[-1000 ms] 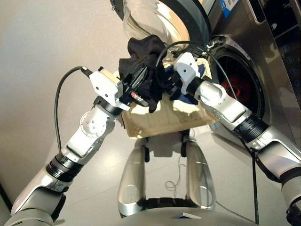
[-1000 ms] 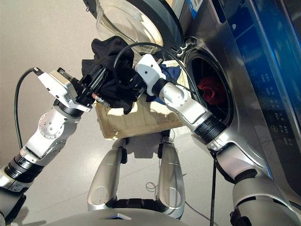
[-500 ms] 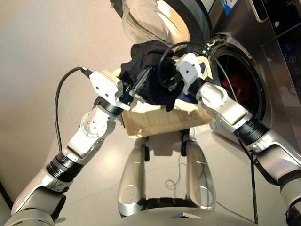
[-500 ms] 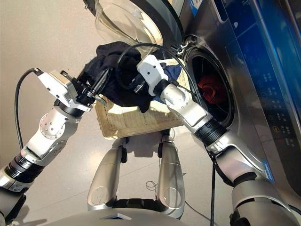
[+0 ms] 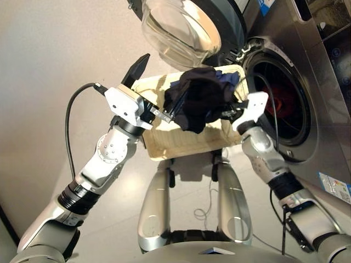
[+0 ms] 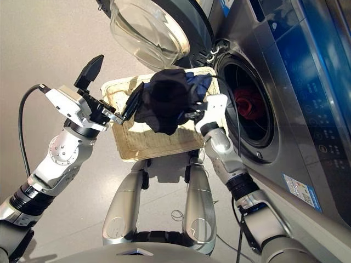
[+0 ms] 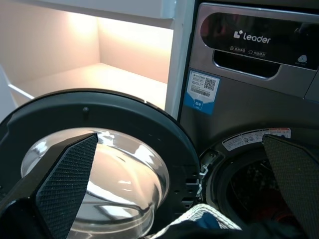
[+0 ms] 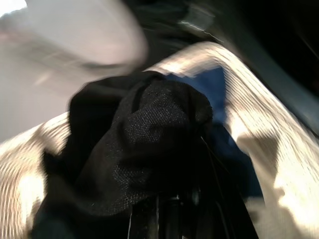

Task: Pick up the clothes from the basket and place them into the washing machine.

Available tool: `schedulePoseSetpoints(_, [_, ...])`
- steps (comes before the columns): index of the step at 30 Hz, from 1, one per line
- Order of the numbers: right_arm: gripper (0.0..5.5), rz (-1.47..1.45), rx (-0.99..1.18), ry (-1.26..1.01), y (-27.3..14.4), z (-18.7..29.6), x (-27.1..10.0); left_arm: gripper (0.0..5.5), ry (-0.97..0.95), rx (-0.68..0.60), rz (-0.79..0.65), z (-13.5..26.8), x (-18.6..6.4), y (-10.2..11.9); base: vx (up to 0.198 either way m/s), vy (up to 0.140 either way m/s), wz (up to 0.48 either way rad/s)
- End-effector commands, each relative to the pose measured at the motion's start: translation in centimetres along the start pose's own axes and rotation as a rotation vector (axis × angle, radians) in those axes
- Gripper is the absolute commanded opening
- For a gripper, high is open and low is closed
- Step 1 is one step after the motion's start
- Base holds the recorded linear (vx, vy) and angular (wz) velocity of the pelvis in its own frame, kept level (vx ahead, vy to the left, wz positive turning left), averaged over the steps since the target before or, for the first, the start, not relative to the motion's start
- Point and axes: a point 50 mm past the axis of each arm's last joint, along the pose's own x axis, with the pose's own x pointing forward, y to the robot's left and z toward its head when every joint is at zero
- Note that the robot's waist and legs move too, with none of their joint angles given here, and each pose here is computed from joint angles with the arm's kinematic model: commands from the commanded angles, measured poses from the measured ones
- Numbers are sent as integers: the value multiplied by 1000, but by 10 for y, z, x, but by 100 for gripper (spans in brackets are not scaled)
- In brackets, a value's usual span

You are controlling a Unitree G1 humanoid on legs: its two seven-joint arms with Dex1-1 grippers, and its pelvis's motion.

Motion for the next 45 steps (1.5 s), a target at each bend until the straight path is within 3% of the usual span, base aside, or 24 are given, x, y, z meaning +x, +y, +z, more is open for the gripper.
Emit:
schedulePoseSetpoints(1, [0, -33, 253, -172, 6, 20, 4, 550, -153, 2, 21, 22, 0, -4, 0, 0, 0])
schedulePoseSetpoints(7, [0, -232, 674, -226, -18, 9, 9, 550, -142, -39, 36, 18, 2, -5, 0, 0, 0])
schedulePoseSetpoints(14, [0, -312, 912, -414, -39, 33, 17, 550, -104, -97, 51, 9, 0, -6, 0, 0, 0])
schedulePoseSetpoints(27, [0, -414, 951, -757, -62, 138, 41, 550, -56, -127, 1, 3, -1, -9, -21, -1, 78])
schedulePoseSetpoints(32, [0, -432, 913, -851, -70, 185, 43, 550, 40, -210, 89, -16, -18, -4, -35, -3, 108])
schedulePoseSetpoints(45, [0, -496, 840, -1104, -99, 277, 11, 550, 64, -179, 220, -11, -39, 8, 0, 0, 0])
